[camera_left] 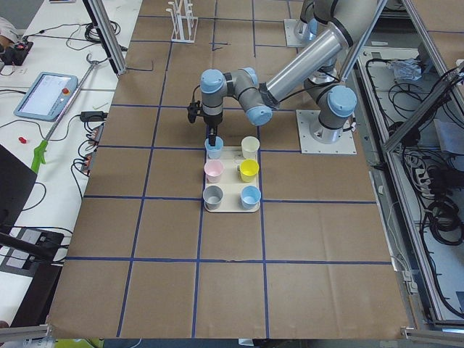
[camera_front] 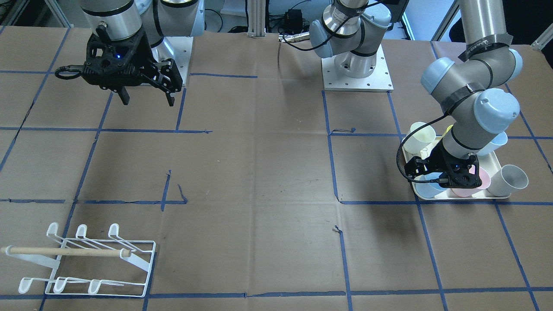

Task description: Transfer IKEA cup to right arm and place on rack

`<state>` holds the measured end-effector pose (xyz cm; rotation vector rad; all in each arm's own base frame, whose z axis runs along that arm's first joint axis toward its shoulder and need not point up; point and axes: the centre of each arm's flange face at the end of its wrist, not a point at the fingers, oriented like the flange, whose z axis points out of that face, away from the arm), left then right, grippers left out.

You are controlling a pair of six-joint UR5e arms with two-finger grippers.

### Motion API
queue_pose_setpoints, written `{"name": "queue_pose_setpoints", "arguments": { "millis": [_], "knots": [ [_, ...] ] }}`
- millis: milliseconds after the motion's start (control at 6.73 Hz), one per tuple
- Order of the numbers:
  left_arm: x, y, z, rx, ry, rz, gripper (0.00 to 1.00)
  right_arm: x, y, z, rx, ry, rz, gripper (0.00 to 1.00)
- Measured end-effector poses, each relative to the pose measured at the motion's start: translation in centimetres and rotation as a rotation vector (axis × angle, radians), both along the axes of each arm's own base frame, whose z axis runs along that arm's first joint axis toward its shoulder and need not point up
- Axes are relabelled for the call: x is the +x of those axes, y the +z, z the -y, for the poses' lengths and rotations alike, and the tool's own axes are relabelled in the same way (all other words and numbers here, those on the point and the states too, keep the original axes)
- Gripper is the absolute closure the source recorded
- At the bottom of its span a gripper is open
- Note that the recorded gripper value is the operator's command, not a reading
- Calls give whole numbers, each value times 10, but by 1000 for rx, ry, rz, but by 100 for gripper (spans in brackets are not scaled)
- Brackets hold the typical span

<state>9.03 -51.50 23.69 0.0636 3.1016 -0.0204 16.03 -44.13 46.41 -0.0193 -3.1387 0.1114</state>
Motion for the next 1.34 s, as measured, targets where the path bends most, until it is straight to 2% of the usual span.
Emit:
{"name": "queue_pose_setpoints", "arguments": {
  "millis": [149, 297, 743, 1040, 1188, 1337],
  "knots": [
    [1, -1, 0, 6, -5, 4, 83, 0, 0, 0, 0, 0, 0, 0],
    [2, -2, 0, 10, -7, 7, 99, 0, 0, 0, 0, 0, 1, 0],
    [4, 6, 2, 0, -4, 10, 100, 0, 0, 0, 1, 0, 1, 0],
    [8, 35, 10, -10, -7, 22, 100, 1, 2, -1, -5, 0, 4, 0],
    [12, 62, 17, 8, -8, 23, 100, 2, 4, 0, -24, -9, 19, 0],
    [15, 97, 26, 33, -10, 14, 100, 7, 8, 2, -69, -38, 63, 0]
  ]
}}
